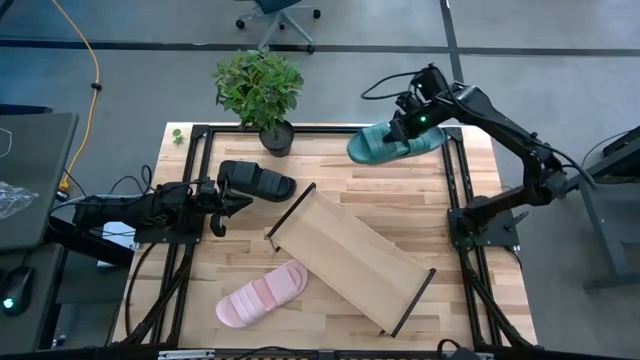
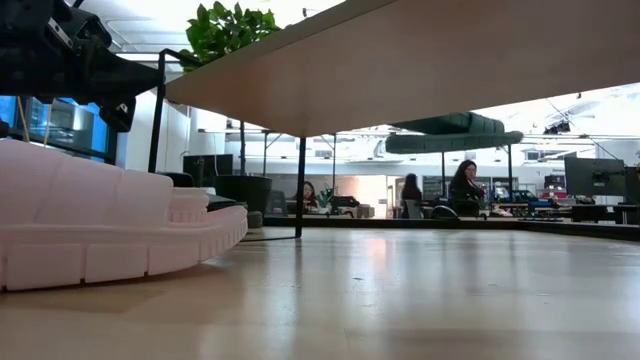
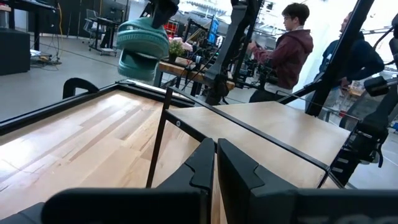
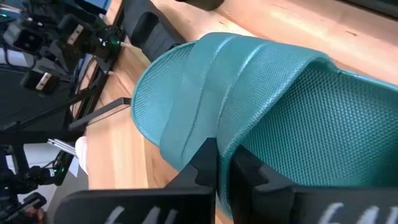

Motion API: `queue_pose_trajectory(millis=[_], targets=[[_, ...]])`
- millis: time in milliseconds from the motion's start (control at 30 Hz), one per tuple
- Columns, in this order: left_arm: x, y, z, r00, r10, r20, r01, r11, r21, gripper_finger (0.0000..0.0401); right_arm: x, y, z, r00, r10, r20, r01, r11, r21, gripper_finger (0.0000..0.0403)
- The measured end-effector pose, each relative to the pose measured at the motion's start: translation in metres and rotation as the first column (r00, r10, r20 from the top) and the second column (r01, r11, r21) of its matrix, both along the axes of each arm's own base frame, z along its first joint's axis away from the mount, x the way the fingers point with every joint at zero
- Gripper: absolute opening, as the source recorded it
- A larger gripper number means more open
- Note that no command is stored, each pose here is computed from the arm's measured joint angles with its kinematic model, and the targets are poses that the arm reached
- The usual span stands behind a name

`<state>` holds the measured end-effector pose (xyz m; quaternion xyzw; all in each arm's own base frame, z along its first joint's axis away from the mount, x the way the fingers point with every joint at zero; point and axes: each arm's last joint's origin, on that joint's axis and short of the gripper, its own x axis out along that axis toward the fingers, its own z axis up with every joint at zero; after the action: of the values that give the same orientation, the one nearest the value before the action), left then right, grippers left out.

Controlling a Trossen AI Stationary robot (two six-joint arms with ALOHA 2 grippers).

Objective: Pick and place slides into the shelf
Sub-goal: Put the green pair of slides on the shelf

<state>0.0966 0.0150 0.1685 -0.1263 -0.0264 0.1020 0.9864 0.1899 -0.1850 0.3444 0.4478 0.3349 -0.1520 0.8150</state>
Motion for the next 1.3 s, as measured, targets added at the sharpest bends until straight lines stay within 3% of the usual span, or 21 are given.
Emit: queue_pose_trajectory(millis=[767, 1300], targets=[[0.000, 0.000, 0.000, 1.000, 0.000, 0.001, 0.000, 1.000, -0.003, 0.0010, -0.031, 0.036, 0.041, 0.991, -0.055, 0.124, 0.063, 0.996, -0.062, 0.0000], [0.000, 0.000, 0.000, 1.000, 0.000, 0.003, 0.000, 1.000, -0.012, 0.0010, -0.028, 0.067, 0.060, 0.973, 0.008, 0.230, 0.012, 0.996, -0.085, 0.0000]])
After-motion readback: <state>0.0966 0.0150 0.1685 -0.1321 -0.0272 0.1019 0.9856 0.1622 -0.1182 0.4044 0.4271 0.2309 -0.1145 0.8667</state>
